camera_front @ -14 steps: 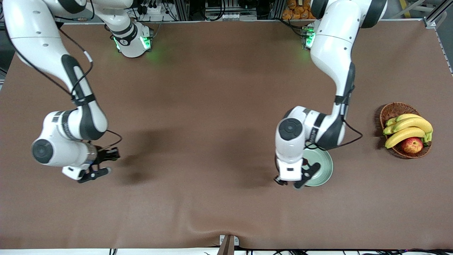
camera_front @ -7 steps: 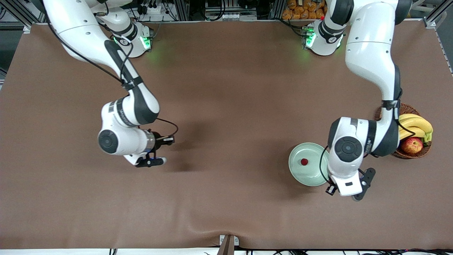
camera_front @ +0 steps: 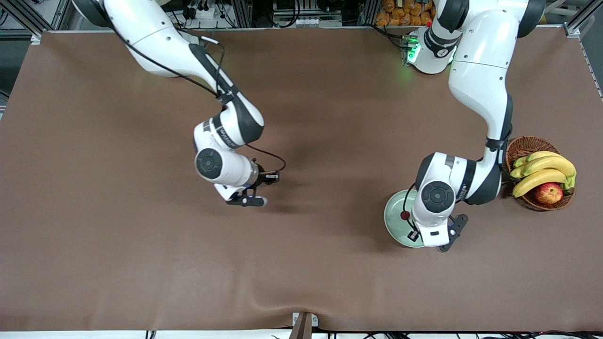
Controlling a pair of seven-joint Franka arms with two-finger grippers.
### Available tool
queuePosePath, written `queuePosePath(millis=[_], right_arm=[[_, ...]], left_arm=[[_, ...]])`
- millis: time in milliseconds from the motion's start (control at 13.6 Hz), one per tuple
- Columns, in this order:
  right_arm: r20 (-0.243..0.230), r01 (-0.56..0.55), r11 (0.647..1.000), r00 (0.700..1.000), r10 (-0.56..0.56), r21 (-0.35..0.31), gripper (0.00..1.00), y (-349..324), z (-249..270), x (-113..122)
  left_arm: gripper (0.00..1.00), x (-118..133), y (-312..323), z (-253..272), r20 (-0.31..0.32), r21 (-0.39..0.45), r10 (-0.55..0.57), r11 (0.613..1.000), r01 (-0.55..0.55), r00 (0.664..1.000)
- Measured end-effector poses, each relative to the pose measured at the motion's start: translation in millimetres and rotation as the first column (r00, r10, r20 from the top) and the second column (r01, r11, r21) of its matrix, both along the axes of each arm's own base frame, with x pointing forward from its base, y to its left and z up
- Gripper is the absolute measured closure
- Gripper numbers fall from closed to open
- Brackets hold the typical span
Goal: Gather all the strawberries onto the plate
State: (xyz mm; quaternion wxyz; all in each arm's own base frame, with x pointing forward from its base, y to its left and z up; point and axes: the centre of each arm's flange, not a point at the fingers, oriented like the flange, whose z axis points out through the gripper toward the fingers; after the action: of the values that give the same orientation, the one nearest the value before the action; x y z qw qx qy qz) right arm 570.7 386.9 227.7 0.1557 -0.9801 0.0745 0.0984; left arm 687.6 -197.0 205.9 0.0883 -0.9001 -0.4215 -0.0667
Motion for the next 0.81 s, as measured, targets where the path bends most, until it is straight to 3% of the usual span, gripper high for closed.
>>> queuePosePath(millis=[74, 147, 442, 589, 810], right_arm=[[-0.004, 0.036, 0.999, 0.999, -0.036, 0.033, 0.67, 12, -4, -5], [-0.003, 0.059, 0.997, 0.998, -0.059, 0.052, 0.6, 20, -9, -9], [0.013, 0.089, 0.994, 0.996, -0.09, 0.057, 0.21, 18, -16, -5], [0.018, 0.105, 0.993, 0.994, -0.106, 0.055, 0.01, 9, -14, 3], [-0.01, 0.143, 0.988, 0.99, -0.143, 0.051, 0.0, -26, 0, 25]], left_arm=[[0.57, 0, 2, 0, 0.0, 0.001, 0.003, 1.0, -0.003, 1.0], [0.47, 1, 4, 1, 0.002, 0.001, 0.006, 1.0, -0.006, 1.0], [0.06, 3, -6, 18, 0.026, -0.01, -0.007, 1.0, 0.007, 1.0], [0.0, -1, -25, 35, 0.047, -0.02, -0.032, 0.999, 0.033, 0.998], [0.0, -17, -75, 54, 0.073, -0.035, -0.076, 0.996, 0.079, 0.994]])
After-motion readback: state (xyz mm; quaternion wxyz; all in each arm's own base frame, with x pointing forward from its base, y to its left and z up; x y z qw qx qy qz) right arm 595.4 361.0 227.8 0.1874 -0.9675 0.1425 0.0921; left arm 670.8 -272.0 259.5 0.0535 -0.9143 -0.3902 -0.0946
